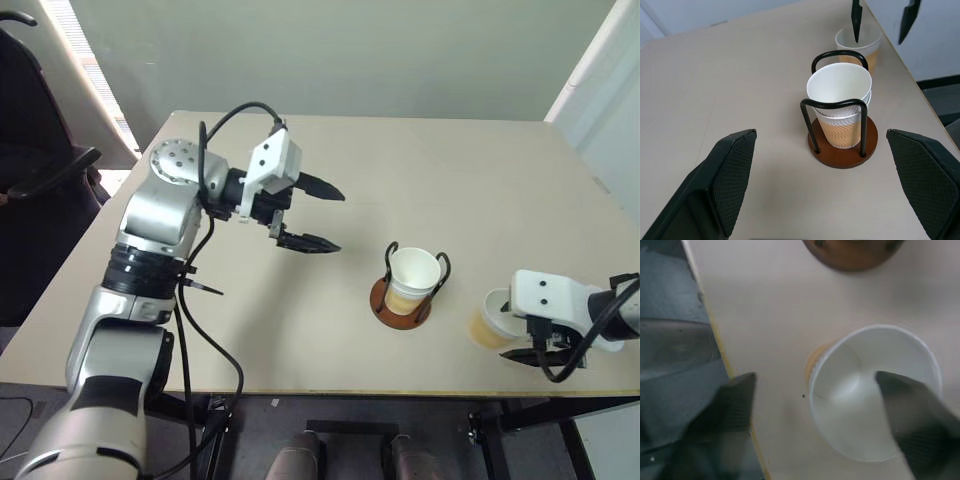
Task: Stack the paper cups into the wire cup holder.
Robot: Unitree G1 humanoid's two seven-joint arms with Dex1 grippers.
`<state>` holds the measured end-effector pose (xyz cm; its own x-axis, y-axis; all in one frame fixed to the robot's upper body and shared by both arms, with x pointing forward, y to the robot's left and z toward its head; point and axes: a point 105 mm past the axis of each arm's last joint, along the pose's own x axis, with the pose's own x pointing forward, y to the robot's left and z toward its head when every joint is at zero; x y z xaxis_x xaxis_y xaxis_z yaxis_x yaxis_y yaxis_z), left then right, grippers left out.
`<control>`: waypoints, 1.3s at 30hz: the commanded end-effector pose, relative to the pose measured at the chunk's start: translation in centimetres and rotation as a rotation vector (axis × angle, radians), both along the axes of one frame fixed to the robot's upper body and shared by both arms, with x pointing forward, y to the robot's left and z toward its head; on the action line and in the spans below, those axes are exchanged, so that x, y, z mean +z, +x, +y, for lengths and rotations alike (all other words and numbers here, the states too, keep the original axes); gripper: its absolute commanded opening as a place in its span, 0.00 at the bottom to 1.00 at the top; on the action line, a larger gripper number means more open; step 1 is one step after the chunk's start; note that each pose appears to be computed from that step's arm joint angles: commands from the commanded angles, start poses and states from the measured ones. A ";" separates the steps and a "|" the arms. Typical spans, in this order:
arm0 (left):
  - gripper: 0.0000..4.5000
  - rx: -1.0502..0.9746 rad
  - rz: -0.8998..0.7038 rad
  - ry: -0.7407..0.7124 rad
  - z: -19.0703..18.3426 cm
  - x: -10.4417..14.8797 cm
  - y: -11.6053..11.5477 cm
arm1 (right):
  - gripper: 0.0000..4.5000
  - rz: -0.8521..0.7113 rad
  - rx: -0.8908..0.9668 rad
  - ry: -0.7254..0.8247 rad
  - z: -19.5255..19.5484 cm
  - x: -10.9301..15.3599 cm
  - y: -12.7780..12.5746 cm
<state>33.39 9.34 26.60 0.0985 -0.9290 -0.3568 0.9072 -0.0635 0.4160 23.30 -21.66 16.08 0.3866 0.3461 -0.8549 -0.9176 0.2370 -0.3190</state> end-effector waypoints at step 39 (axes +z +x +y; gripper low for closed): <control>1.00 0.020 -0.018 -0.001 0.7 0.1 -1.2 | 0.00 -0.295 0.564 -0.067 8.4 12.5 4.2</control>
